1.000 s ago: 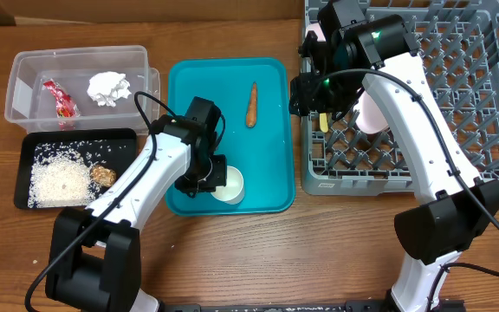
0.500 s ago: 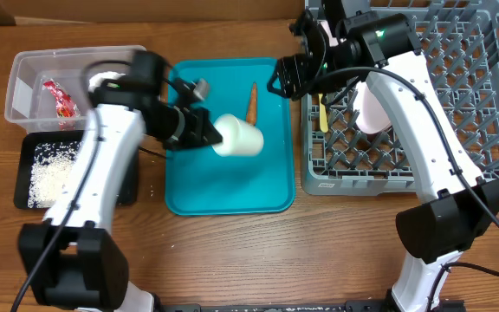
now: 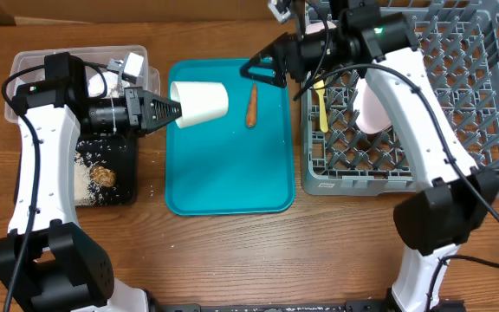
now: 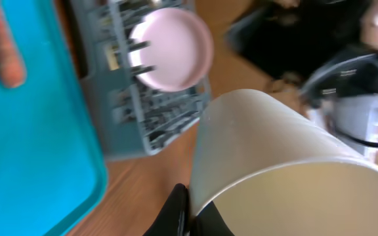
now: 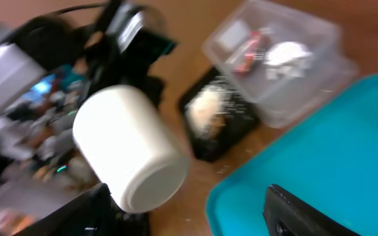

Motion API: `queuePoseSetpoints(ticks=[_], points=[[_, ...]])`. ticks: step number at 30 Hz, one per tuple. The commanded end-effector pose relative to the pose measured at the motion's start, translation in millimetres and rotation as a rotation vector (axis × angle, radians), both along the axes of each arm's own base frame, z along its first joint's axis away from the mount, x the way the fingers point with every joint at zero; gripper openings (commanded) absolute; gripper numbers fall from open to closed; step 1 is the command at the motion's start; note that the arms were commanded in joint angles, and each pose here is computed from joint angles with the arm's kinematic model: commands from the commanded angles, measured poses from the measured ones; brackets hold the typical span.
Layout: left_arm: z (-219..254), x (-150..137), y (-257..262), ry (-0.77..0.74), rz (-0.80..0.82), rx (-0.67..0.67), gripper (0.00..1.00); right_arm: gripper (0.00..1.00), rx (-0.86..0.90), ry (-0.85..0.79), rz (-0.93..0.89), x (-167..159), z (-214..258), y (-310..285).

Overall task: Sort waste into correct bins and load items into the dishwasher
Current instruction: 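Lift the white cup and move it toward the right gripper, then grasp the white cup with the right gripper, release with left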

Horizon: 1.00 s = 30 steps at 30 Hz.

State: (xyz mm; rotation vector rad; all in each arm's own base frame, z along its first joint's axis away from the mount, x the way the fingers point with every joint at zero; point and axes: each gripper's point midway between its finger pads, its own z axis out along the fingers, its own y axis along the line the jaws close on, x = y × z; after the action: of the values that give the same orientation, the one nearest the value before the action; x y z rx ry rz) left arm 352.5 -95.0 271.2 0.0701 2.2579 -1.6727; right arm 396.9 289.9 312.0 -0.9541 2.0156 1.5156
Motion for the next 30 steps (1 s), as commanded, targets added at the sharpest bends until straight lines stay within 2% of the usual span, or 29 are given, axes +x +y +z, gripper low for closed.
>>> queuePoseSetpoints(ticks=[1, 10, 14, 23, 30], points=[[35, -2, -6, -0.113, -0.034, -0.144, 0.04, 0.76, 0.197, -0.019, 0.176, -18, 6, 6], [41, -3, -8, -0.128, -0.044, -0.177, 0.04, 0.76, 0.286, -0.073, 0.275, -36, 13, 20], [41, -2, -9, -0.144, -0.049, -0.173, 0.04, 0.72, 0.349, -0.093, 0.321, -42, 24, 22], [41, 2, -8, -0.171, -0.05, -0.164, 0.04, 0.71, 0.349, -0.09, 0.334, -46, 24, 27], [42, 4, -10, -0.163, -0.052, -0.167, 0.04, 0.71, 0.356, -0.111, 0.392, -62, 25, 47]])
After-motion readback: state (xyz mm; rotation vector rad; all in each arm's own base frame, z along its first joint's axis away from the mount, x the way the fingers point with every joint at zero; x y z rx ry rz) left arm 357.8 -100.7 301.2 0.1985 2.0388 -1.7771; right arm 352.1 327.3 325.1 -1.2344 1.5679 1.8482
